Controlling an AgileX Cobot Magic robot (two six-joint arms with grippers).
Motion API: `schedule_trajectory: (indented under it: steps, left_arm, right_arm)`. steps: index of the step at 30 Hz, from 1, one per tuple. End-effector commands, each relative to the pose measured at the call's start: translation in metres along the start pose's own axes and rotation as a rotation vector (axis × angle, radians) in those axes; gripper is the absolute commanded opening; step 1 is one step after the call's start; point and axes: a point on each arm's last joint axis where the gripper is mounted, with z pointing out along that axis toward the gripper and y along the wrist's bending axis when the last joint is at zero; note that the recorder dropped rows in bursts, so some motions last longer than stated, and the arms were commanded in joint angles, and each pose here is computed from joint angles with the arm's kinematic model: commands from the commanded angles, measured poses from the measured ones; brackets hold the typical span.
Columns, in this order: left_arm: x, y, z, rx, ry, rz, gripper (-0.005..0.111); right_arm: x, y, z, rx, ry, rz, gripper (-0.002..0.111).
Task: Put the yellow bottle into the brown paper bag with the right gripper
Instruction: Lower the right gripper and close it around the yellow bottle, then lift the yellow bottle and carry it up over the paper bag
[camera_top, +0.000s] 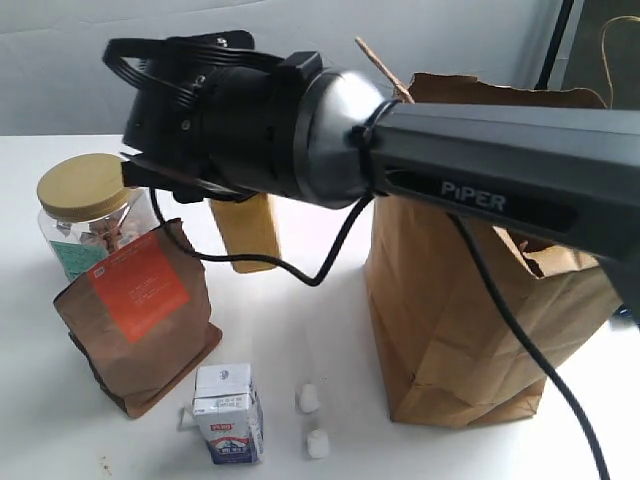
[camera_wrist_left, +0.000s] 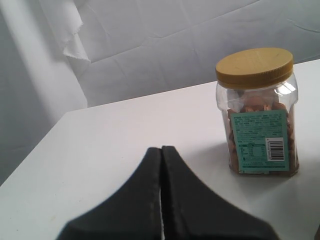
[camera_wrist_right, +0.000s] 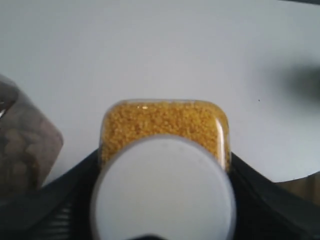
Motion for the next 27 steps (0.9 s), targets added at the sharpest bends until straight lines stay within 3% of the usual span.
schedule_trajectory:
  steps: [1, 4, 11, 19, 27]
  left_arm:
    - [0.000, 0.000, 0.000, 0.004, -0.008, -0.001, 0.000]
    - [0.000, 0.000, 0.000, 0.004, -0.008, -0.001, 0.000]
    - [0.000, 0.000, 0.000, 0.004, -0.008, -0.001, 0.000]
    - [0.000, 0.000, 0.000, 0.004, -0.008, -0.001, 0.000]
    - [0.000, 0.000, 0.000, 0.004, -0.008, -0.001, 0.000]
  right_arm:
    - [-0.011, 0.006, -0.059, -0.073, -0.131, -0.138, 0.000]
    - [0.001, -0.006, -0.086, -0.080, -0.152, -0.185, 0.000]
    - [0.060, -0.055, -0.167, -0.247, -0.185, -0.261, 0.000]
    - [0.091, -0.146, -0.238, -0.374, -0.205, -0.162, 0.000]
    - [0.087, -0.211, -0.276, -0.501, -0.239, -0.008, 0.000]
